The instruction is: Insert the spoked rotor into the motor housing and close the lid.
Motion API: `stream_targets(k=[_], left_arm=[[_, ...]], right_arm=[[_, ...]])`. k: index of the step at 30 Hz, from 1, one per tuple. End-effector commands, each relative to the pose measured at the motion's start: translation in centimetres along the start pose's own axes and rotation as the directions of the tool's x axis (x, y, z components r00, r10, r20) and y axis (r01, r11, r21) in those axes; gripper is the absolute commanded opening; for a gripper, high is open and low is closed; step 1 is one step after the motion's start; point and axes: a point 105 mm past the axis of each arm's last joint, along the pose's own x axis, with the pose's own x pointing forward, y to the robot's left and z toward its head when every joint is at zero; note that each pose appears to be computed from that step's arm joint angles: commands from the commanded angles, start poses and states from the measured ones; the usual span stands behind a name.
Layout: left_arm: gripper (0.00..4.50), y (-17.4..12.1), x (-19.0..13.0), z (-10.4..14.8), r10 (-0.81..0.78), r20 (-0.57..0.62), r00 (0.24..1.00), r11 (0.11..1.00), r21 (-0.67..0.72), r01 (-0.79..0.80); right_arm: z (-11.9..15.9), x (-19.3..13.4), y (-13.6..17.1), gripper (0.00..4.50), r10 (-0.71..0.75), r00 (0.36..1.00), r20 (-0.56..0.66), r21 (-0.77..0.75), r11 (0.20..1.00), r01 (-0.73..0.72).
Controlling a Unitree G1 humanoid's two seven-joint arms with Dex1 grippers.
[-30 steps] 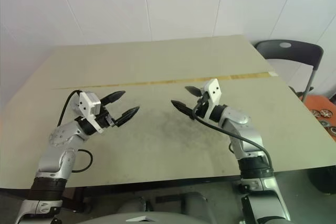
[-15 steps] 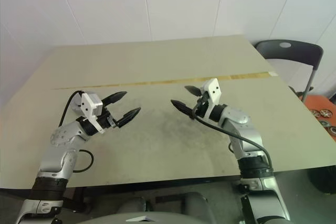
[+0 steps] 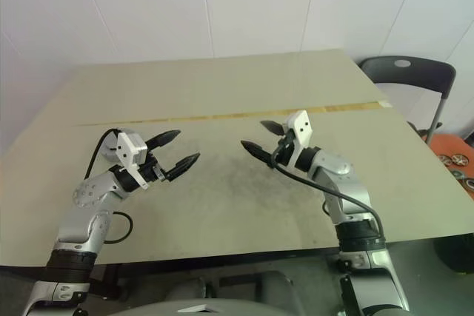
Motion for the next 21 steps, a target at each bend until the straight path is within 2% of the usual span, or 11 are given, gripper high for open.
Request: stream_targets(k=[1, 21], left_arm=[[4.50, 0.02, 0.29, 0.97, -0.009, 0.023, 1.000, 0.999, 0.040, 0.008], [4.50, -0.03, 0.30, 0.39, -0.011, 0.012, 1.000, 1.000, 0.028, 0.010]], right_arm=[[1.62, 0.37, 0.23, 4.46, 0.023, 0.999, 0.045, -0.047, 0.999, -0.020], [1.30, 0.41, 0.26, 4.46, 0.026, 0.999, 0.025, -0.047, 0.999, -0.025]])
